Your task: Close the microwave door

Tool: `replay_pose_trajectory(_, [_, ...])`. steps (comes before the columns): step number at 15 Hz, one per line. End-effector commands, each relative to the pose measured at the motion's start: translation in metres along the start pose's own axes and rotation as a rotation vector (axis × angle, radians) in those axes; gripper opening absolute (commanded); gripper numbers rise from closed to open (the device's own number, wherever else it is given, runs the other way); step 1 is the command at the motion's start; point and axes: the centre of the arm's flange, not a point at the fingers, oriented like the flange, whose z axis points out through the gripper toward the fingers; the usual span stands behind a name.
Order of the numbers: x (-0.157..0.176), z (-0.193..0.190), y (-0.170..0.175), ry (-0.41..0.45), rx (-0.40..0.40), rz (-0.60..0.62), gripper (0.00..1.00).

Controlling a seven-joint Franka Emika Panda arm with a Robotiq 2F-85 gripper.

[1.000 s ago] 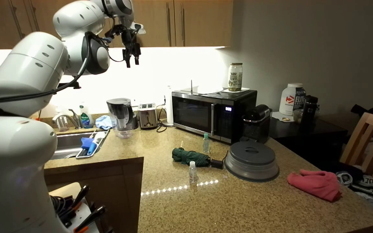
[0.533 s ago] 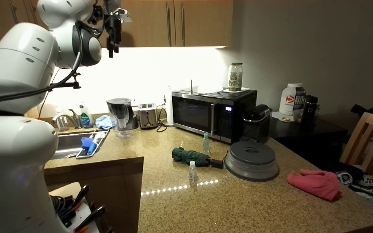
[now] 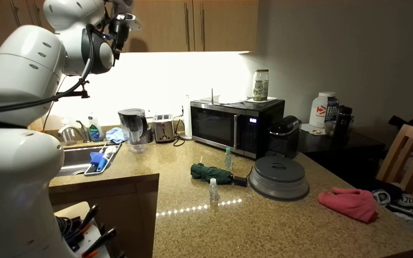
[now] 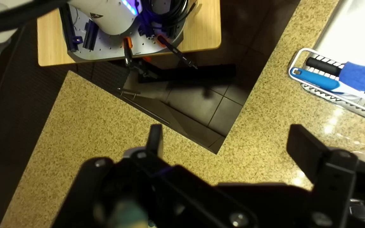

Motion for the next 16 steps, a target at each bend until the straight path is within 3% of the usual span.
replay_pose_trajectory(1, [0.029, 0.075, 0.019, -0.118, -0.011, 0.021, 1.00])
replay_pose_trajectory(6, [0.090, 0.115, 0.025, -0.250, -0.073, 0.037, 1.00])
replay_pose_trajectory(11, [0.117, 0.143, 0.026, -0.369, -0.113, -0.002, 1.00])
replay_pose_trajectory(16, [0.123, 0.184, -0.001, -0.552, -0.019, -0.117, 1.00])
